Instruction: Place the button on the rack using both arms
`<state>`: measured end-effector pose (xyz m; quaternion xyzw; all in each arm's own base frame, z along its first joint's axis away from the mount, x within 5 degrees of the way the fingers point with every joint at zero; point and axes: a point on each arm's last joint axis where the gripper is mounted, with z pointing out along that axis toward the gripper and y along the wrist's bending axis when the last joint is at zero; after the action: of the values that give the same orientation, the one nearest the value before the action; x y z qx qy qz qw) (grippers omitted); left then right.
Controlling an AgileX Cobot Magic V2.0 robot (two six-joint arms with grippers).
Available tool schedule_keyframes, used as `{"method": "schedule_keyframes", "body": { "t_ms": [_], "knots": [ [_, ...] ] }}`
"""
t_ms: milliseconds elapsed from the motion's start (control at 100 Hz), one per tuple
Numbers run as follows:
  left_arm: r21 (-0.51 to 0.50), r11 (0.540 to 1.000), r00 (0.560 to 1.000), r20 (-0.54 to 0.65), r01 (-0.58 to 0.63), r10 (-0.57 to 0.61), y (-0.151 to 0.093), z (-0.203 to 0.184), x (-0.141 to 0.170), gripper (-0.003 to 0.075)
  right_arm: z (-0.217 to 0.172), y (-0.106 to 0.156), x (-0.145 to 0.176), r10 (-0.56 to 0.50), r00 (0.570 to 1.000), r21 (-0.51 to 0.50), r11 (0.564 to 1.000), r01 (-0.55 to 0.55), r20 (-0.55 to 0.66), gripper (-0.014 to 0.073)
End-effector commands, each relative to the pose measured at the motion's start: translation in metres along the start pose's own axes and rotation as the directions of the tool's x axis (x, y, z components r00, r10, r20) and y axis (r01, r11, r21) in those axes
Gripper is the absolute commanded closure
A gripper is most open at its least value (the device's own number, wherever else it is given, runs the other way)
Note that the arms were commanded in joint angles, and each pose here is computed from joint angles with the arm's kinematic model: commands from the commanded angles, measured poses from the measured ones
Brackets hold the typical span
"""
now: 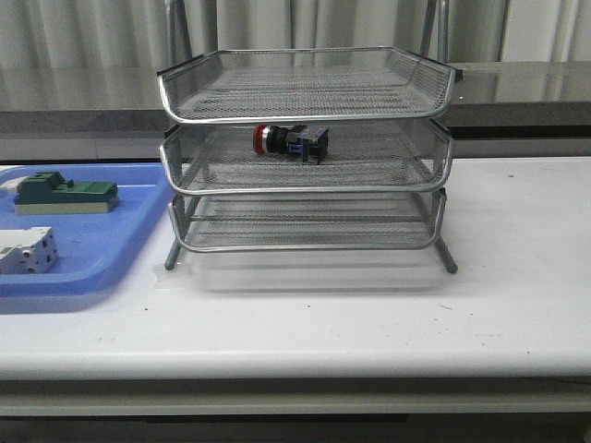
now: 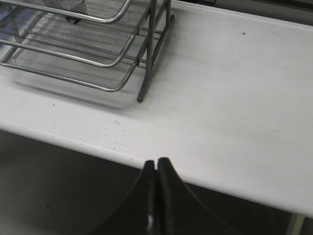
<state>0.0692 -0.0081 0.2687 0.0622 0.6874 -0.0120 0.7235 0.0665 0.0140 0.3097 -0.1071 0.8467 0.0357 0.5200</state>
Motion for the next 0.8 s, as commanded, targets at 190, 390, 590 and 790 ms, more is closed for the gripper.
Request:
{"method": "schedule_keyframes", "body": {
  "t_ms": [190,390,590,790],
  "knots": [
    [-0.041,0.999,0.997,0.076,0.024,-0.021,0.0044,0.0001,-0.0137,0.074,-0.0067,-0.0017,-0.0108,-0.001,0.996,0.022,1.0,-0.001,0.089,0.0655],
    [-0.041,0.999,0.997,0.076,0.024,-0.021,0.0044,0.0001,-0.0137,0.074,-0.0067,-0.0017,-0.0108,-0.001,0.996,0.022,1.0,-0.001,0.089,0.0655],
    [-0.041,0.999,0.997,0.076,0.024,-0.021,0.0044,0.0001,-0.0137,0.074,-0.0067,-0.0019,-0.0108,-0.005,0.996,0.024,1.0,0.002,0.089,0.0655],
    [-0.041,0.999,0.997,0.076,0.024,-0.021,0.0044,0.0001,-0.0137,0.074,-0.0054,-0.0032,-0.0093,-0.014,0.982,0.049,0.999,0.005,0.19,0.0655]
  ]
}}
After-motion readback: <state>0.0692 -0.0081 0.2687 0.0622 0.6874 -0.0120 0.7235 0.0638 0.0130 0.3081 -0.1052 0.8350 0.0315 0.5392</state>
